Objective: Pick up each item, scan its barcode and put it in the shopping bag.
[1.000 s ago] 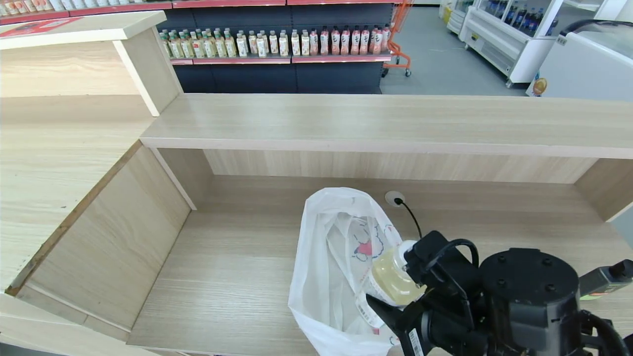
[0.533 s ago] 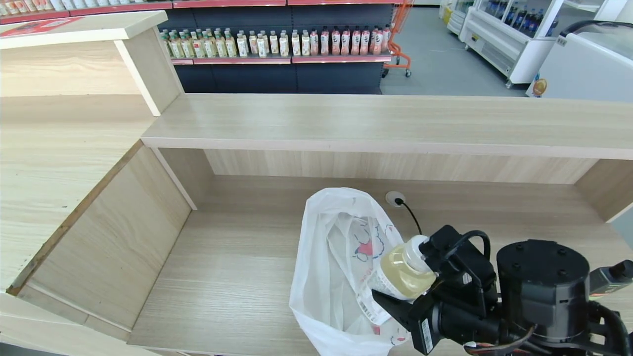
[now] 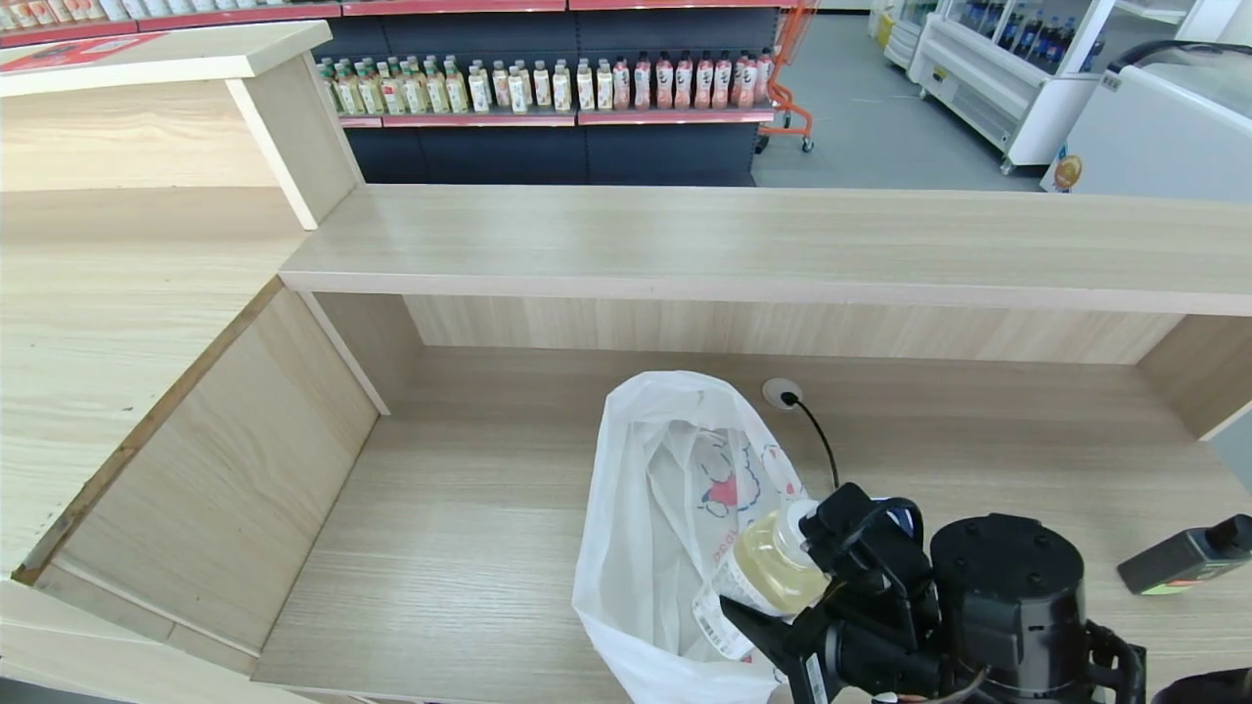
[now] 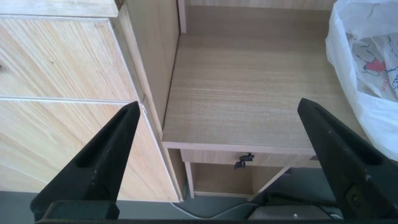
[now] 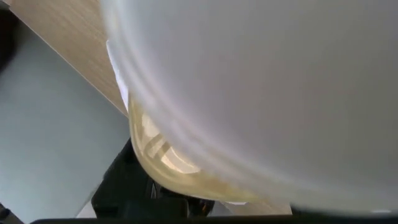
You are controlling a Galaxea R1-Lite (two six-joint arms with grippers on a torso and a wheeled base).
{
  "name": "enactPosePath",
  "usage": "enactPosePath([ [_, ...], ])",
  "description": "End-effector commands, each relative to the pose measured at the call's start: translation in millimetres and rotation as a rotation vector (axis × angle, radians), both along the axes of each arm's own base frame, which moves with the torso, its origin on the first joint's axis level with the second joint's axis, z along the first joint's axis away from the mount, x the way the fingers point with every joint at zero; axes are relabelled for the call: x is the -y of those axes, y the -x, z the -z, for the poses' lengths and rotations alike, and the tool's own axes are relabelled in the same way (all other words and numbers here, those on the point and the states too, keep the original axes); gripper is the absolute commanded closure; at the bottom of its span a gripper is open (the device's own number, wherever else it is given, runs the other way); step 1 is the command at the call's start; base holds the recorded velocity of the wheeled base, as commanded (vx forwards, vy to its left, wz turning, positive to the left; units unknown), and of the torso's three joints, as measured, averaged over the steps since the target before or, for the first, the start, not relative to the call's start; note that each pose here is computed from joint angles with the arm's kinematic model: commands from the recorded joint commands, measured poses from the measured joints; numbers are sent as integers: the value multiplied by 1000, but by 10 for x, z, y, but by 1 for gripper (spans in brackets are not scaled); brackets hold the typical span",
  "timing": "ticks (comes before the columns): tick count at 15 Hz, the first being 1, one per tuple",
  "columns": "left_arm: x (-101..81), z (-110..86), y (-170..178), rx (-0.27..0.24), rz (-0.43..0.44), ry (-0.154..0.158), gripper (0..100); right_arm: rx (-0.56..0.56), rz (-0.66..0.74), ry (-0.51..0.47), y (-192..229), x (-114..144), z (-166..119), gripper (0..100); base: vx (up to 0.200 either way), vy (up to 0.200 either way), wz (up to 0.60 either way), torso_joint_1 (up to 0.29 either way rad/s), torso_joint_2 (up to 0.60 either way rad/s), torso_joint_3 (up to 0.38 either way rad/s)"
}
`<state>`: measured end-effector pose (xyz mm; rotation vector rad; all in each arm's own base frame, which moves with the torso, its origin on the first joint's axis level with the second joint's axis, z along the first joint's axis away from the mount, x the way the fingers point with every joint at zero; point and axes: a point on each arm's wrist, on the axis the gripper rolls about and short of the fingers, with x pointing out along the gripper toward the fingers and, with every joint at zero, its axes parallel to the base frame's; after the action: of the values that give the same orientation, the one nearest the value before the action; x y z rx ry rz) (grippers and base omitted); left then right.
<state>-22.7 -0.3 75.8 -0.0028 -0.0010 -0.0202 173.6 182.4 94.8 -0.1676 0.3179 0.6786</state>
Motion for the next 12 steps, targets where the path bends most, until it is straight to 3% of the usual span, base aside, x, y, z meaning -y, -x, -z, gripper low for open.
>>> enactPosePath([
  [1,0,0,0,0,0,0,0,12,5,44,-85,1,149,100,0,0,0,0,0,0],
  [12,0,0,0,0,0,0,0,-7,-20,111,-154,-19,371,100,0,0,0,0,0,0],
])
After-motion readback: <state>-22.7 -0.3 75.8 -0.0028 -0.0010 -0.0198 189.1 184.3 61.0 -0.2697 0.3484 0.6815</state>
